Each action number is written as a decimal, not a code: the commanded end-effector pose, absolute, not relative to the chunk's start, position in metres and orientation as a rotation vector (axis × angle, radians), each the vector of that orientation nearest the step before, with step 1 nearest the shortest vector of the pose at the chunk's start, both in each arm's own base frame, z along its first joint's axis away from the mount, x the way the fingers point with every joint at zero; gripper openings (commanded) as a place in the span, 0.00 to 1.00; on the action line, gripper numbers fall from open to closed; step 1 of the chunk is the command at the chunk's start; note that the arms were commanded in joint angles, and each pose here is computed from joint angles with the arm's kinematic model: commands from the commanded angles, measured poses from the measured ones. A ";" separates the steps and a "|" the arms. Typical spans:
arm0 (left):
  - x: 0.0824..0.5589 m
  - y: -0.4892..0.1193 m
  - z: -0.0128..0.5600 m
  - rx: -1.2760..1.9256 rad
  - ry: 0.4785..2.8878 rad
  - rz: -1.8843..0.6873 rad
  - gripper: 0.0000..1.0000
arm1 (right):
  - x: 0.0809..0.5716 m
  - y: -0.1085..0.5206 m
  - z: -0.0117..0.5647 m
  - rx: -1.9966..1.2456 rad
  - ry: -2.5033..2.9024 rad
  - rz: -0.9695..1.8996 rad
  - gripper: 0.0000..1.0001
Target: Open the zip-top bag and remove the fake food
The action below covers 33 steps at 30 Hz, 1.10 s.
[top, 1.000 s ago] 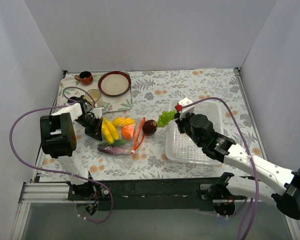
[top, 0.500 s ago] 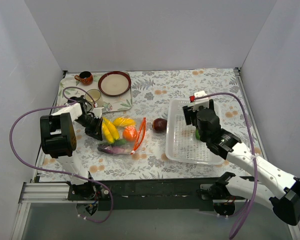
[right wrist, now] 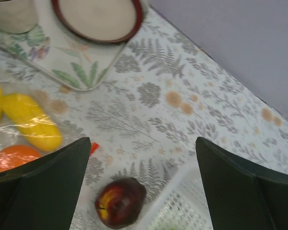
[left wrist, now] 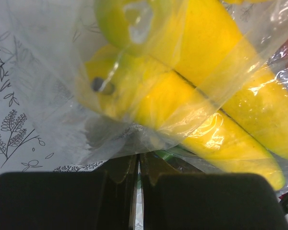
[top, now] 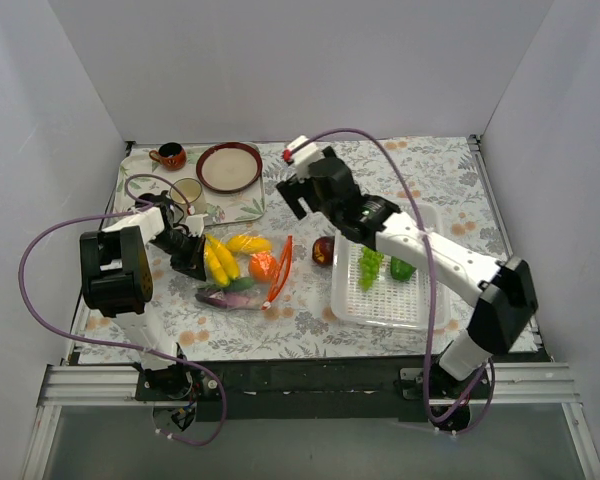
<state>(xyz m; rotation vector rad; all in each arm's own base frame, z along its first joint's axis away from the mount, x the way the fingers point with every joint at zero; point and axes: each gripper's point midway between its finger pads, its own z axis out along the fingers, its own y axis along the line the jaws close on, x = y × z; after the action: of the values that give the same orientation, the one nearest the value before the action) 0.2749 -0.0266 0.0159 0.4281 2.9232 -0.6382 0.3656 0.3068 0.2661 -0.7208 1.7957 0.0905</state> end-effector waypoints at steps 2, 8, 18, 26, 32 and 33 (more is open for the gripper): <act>0.280 -0.023 0.003 0.463 2.887 -0.580 0.00 | 0.349 0.379 0.187 -1.003 1.918 0.178 0.99; 0.281 -0.022 0.001 0.469 2.884 -0.581 0.00 | 0.308 0.352 0.124 -0.985 2.117 0.242 0.99; 0.285 -0.025 0.000 0.467 2.878 -0.609 0.00 | 0.262 0.296 0.104 -0.897 2.234 0.241 0.98; 0.282 -0.026 -0.001 0.470 2.879 -0.623 0.00 | 0.265 0.272 0.100 -0.855 2.254 0.112 0.99; 0.280 -0.030 -0.002 0.470 2.876 -0.648 0.00 | 0.288 0.270 0.102 -0.874 2.221 -0.004 0.99; 0.279 -0.029 -0.002 0.470 2.876 -0.646 0.00 | 0.294 0.272 0.104 -0.870 2.209 -0.008 0.99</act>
<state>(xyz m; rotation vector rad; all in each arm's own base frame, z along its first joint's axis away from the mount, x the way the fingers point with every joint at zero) 0.2757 -0.0343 0.0159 0.4221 2.8879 -0.6994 0.2684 0.2722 0.0909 -0.8909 2.2553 0.0780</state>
